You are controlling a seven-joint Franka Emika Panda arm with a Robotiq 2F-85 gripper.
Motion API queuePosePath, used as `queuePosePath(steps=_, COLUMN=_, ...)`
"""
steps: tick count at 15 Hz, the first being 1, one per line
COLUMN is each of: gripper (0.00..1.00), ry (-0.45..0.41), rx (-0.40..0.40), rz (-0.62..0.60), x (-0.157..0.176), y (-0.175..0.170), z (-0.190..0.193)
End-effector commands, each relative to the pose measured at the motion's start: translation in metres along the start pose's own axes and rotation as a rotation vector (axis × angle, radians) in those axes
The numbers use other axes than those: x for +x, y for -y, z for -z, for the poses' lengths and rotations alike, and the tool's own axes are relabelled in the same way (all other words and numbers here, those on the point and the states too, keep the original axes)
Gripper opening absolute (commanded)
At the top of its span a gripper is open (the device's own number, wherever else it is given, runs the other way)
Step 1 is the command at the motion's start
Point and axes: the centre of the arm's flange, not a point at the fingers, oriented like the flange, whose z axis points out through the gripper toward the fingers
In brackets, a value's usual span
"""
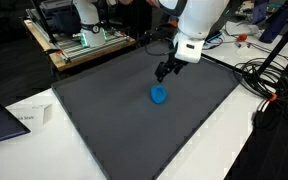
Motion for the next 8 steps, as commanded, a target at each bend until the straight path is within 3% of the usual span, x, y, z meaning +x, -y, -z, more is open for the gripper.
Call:
queuePosePath(steps=1, gripper=1.0, ry=0.011, rx=-0.03, rz=0.051, x=0.037, y=0.001, z=0.008)
queuePosePath(steps=8, gripper=1.0, ry=-0.004, rx=-0.013, rz=0.165, x=0.054, y=-0.004, z=-0.008)
